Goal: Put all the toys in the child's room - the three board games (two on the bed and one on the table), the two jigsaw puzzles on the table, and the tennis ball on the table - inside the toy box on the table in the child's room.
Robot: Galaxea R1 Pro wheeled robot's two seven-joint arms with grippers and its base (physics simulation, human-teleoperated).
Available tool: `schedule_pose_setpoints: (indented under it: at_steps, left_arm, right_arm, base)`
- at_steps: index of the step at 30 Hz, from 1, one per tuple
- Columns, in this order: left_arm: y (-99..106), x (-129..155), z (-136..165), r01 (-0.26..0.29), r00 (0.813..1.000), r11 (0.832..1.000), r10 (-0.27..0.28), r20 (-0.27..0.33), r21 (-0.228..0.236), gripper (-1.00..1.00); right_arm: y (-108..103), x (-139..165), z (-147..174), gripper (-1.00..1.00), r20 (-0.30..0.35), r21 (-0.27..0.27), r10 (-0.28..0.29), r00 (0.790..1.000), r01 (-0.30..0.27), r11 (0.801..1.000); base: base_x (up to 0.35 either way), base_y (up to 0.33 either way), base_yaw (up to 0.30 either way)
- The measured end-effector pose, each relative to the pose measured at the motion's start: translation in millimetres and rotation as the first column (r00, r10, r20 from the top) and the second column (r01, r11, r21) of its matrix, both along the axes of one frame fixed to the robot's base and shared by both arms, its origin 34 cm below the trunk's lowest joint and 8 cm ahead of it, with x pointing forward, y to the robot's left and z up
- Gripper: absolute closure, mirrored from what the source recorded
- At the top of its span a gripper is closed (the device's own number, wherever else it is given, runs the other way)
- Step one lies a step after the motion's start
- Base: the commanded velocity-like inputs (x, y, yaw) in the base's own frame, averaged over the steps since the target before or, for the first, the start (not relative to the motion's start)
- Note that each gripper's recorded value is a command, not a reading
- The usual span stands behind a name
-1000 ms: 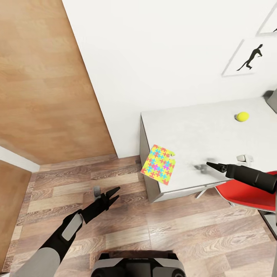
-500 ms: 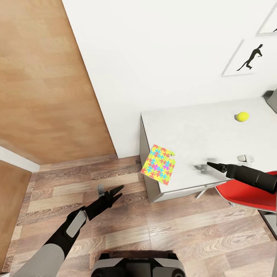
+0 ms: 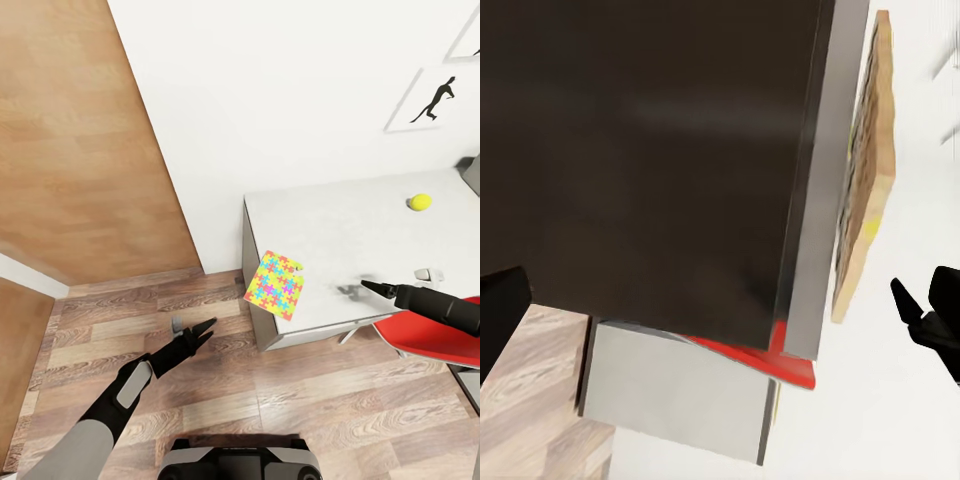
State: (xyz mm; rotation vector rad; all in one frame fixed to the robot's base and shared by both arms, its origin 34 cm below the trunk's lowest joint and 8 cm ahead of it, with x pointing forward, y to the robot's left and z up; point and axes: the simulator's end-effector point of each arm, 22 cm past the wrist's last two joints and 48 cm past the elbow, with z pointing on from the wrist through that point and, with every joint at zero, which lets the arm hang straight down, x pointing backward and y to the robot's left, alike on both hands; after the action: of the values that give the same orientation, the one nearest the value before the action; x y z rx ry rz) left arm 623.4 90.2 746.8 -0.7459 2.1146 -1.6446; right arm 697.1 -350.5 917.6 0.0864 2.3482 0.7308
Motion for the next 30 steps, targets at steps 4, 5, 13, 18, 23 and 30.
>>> schedule_pose_setpoints:
  at_steps: [4,5,13,18,23,30]
  left_arm:
    - [-0.4,3.5,4.2,0.002,1.0,1.0,-0.002,0.015,-0.001,-1.0]
    - [-0.6,5.0,5.9,0.002,1.0,1.0,-0.002,0.021,-0.001,-1.0]
    - [-1.2,8.5,10.5,0.005,0.999,1.0,-0.005,0.036,-0.001,-1.0]
    - [-1.5,8.8,11.0,0.007,0.999,1.0,-0.007,0.038,0.0,-1.0]
    - [-1.0,9.2,11.3,0.007,0.999,1.0,-0.007,0.039,0.001,-1.0]
    - [-0.1,8.8,11.1,0.008,0.999,1.0,-0.008,0.038,0.001,-1.0]
  right_arm:
    - [-0.6,0.0,0.6,-1.0,0.001,0.002,-0.001,1.0,0.001,1.0]
    - [-1.0,0.0,0.8,-1.0,0.002,0.002,-0.002,1.0,0.002,1.0]
    - [-2.5,-0.3,3.0,-1.0,0.007,0.01,-0.005,1.0,0.005,1.0]
    - [0.7,-1.0,6.3,-1.0,0.014,0.028,0.006,1.0,-0.006,1.0]
    - [5.0,-1.9,10.1,-1.0,0.023,0.049,0.021,1.0,-0.022,0.999]
    - [8.5,-2.7,13.0,-1.0,0.03,0.065,0.032,0.999,-0.034,0.997]
  base:
    - [0.0,0.0,0.0]
    - [0.0,0.0,0.0]
    - [0.0,0.0,0.0]
    - [0.0,0.0,-0.002]
    - [0.0,0.0,-0.057]
    - [0.0,0.0,-0.165]
